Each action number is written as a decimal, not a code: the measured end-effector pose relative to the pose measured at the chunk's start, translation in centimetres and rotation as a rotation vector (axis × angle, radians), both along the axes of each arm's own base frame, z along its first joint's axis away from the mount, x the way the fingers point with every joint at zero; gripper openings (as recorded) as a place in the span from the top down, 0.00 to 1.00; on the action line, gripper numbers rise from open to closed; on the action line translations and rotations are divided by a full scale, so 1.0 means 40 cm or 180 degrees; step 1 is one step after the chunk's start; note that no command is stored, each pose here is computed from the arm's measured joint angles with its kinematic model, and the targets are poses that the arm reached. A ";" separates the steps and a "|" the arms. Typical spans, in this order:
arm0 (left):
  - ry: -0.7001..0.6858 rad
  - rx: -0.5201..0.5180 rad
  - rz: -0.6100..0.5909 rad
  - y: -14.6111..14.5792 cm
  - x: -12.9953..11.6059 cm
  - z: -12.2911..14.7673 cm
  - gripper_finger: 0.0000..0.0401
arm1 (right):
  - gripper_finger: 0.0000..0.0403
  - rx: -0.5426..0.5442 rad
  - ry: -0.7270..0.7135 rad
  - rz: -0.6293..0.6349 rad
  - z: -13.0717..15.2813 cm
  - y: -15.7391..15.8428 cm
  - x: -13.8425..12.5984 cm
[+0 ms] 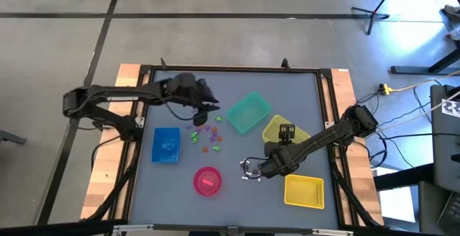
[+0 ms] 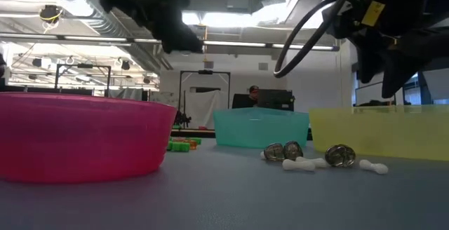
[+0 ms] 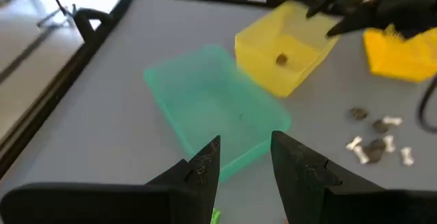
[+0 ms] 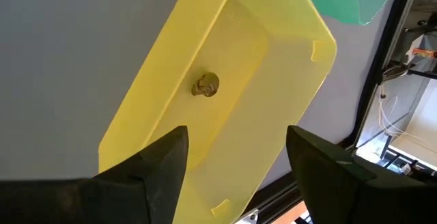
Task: Sort Halloween decoration
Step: Put the green skeleton toy into the green bin
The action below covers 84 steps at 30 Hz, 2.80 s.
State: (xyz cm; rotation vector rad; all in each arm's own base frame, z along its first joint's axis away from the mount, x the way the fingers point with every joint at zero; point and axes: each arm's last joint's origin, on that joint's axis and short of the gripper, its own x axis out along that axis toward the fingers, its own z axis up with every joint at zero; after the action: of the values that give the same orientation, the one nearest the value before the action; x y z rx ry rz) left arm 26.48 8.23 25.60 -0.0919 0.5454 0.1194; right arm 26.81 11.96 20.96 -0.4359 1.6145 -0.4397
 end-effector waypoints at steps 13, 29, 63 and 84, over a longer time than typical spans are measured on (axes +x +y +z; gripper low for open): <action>0.0990 -0.0010 0.0034 0.117 0.026 -0.162 0.71 | 0.39 -0.0047 -0.0024 0.0025 0.001 0.000 0.000; 0.1762 -0.0106 -0.0310 0.118 0.013 -0.263 0.71 | 0.39 -0.0019 -0.0081 0.0025 -0.001 0.002 0.004; 0.2035 -0.0042 -0.0446 0.115 0.023 -0.326 0.77 | 0.39 -0.0004 -0.0090 0.0021 -0.001 0.003 0.005; 0.2027 -0.0024 -0.0427 0.114 0.020 -0.320 0.95 | 0.39 -0.0006 -0.0085 0.0022 -0.001 0.003 0.005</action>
State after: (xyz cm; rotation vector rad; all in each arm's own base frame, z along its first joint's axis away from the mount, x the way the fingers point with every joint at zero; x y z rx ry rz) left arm 27.28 12.79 12.79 -0.0219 1.1852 0.0123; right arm 26.99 12.08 20.92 -0.4351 1.5864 -0.4402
